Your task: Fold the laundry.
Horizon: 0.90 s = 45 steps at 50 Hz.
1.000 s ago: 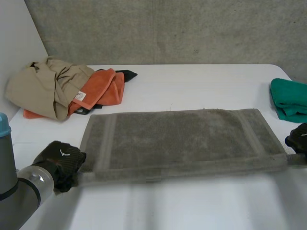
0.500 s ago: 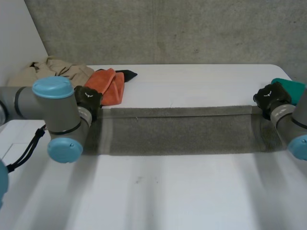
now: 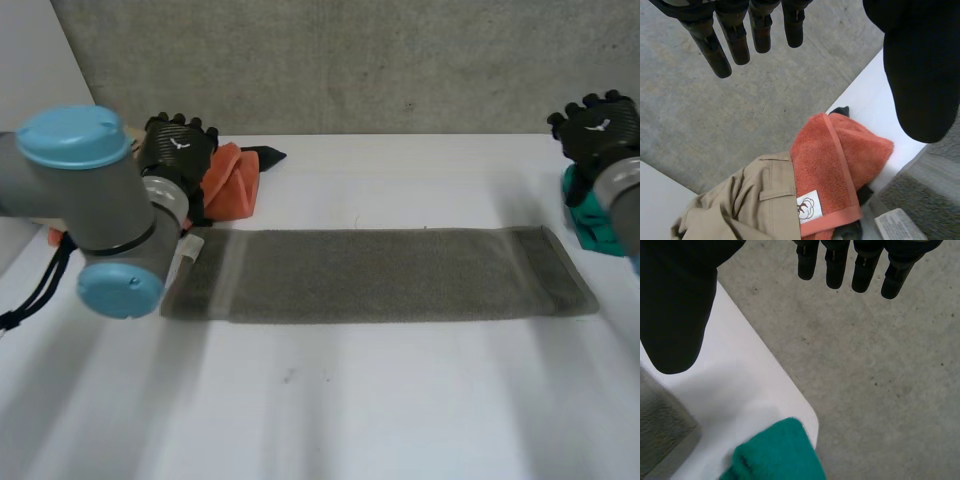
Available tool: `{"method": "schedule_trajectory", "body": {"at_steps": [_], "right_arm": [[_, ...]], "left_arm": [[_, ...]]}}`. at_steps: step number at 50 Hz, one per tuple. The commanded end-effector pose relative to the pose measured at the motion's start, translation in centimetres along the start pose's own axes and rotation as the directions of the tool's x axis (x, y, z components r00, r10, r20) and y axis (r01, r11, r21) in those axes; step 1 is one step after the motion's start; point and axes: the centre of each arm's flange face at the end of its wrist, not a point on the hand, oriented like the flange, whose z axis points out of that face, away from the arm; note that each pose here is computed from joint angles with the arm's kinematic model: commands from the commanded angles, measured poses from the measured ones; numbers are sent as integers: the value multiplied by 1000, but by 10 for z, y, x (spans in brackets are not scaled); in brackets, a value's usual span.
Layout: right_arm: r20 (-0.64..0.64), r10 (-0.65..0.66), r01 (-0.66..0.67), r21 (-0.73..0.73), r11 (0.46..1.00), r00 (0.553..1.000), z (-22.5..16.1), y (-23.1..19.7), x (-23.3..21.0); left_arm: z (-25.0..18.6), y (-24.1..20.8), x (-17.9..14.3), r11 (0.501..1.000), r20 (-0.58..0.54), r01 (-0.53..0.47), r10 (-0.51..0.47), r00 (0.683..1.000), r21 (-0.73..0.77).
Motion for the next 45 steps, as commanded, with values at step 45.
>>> {"method": "schedule_trajectory", "body": {"at_steps": [45], "right_arm": [[62, -120, 132, -252, 959, 991, -35, 124, 43]], "left_arm": [[-67, 28, 6, 994, -72, 89, -94, 993, -70]]}}
